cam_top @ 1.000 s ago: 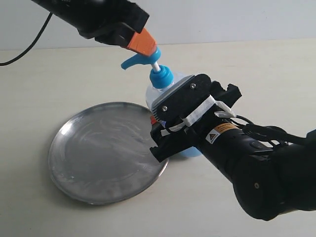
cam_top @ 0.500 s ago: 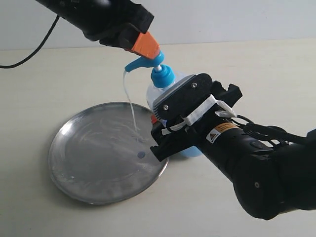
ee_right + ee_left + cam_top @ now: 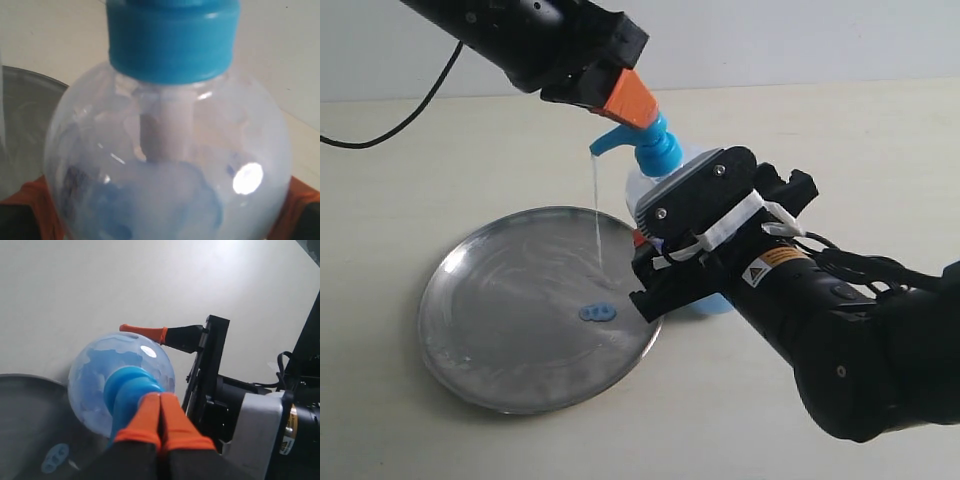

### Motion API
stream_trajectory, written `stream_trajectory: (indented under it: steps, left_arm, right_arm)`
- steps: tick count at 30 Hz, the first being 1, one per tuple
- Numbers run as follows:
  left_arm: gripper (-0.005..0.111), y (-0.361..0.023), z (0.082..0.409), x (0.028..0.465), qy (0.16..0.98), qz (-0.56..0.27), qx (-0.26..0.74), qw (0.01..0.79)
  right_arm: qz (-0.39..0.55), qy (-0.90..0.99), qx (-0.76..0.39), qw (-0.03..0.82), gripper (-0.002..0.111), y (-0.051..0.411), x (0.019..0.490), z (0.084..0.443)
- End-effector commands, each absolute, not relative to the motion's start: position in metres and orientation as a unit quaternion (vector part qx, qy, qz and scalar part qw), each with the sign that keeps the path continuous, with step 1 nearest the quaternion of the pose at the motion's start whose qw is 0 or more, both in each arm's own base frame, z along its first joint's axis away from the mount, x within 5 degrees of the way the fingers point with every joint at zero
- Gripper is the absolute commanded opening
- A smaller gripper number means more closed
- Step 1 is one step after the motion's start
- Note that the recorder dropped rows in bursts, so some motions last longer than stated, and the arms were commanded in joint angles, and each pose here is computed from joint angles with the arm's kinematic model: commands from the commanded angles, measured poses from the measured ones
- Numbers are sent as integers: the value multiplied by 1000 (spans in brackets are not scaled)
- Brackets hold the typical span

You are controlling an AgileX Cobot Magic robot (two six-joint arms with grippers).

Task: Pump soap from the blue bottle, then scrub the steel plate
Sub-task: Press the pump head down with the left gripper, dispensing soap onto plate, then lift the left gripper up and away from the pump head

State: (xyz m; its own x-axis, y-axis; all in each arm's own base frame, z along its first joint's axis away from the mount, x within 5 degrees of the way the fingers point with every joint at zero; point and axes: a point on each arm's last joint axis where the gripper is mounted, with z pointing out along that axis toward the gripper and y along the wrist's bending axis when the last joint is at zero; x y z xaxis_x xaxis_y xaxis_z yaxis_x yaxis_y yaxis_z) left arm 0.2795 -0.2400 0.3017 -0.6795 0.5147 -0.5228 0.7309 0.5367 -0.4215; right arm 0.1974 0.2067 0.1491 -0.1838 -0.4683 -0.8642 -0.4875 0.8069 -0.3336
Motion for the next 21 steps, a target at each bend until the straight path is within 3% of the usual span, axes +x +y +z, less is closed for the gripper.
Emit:
stream_trajectory:
  steps: [1, 8, 14, 18, 21]
  left_arm:
    - [0, -240, 241, 280, 881, -252, 395, 57]
    - [0, -238, 220, 277, 889, -243, 386, 42]
    - [0, -238, 227, 280, 888, -243, 384, 71]
    - [0, -236, 257, 279, 878, -242, 392, 130]
    - [0, -231, 302, 278, 860, -232, 408, 201]
  right_arm:
    - [25, 752, -354, 556, 0, 215, 193, 149]
    - [25, 752, -353, 556, 0, 215, 193, 149]
    - [26, 752, -352, 556, 0, 215, 193, 149]
    - [24, 757, -344, 555, 0, 214, 194, 150]
    - [21, 759, -338, 556, 0, 213, 194, 150]
